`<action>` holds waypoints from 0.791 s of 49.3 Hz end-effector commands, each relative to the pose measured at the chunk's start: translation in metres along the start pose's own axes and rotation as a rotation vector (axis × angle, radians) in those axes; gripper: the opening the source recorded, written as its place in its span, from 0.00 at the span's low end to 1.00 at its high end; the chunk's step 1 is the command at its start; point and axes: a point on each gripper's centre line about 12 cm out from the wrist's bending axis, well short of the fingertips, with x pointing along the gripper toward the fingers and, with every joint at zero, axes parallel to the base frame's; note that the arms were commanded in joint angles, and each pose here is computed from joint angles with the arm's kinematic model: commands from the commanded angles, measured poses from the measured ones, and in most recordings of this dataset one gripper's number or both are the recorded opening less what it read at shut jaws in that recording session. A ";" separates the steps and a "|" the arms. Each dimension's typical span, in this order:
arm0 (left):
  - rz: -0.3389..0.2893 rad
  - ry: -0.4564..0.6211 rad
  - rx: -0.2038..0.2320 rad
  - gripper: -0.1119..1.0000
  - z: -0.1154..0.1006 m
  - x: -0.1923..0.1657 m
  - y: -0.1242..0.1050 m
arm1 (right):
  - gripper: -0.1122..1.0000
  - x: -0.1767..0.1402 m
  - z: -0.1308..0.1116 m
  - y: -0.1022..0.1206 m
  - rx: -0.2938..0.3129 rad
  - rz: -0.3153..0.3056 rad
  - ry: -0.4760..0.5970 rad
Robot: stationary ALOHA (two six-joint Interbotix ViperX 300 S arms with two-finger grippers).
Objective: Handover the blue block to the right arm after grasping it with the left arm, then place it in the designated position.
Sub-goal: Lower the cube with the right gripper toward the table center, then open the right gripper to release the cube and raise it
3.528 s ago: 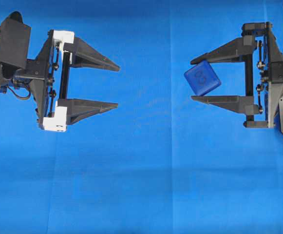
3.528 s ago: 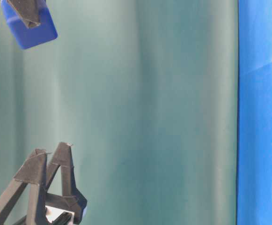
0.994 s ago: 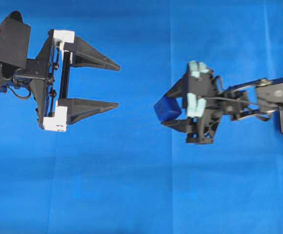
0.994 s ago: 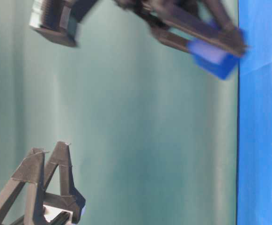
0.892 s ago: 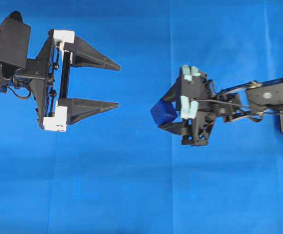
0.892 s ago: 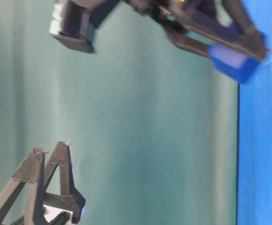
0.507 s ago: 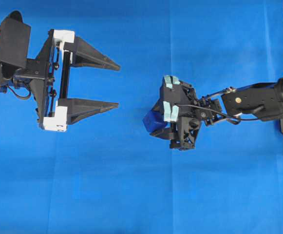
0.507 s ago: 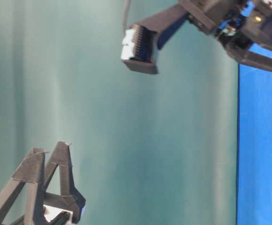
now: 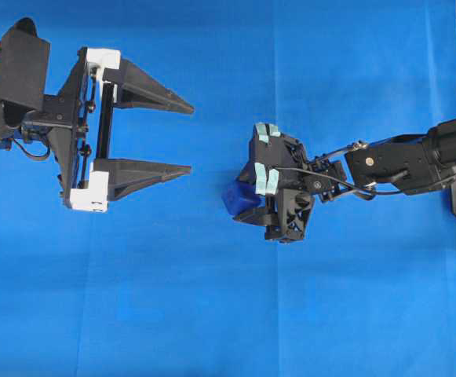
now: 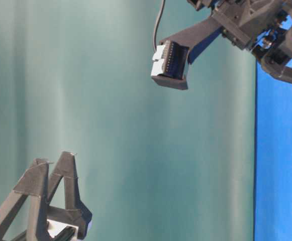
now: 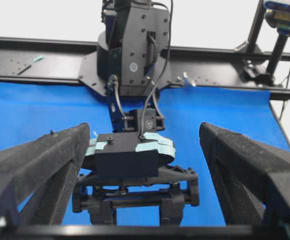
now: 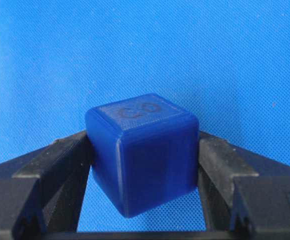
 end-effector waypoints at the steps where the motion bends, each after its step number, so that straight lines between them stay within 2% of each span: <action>1: -0.001 -0.044 0.003 0.94 0.014 0.000 0.000 | 0.58 -0.002 0.012 0.004 -0.002 0.014 -0.038; 39: 0.000 -0.046 0.003 0.94 0.015 0.001 0.000 | 0.58 -0.003 0.007 0.000 0.001 0.004 -0.026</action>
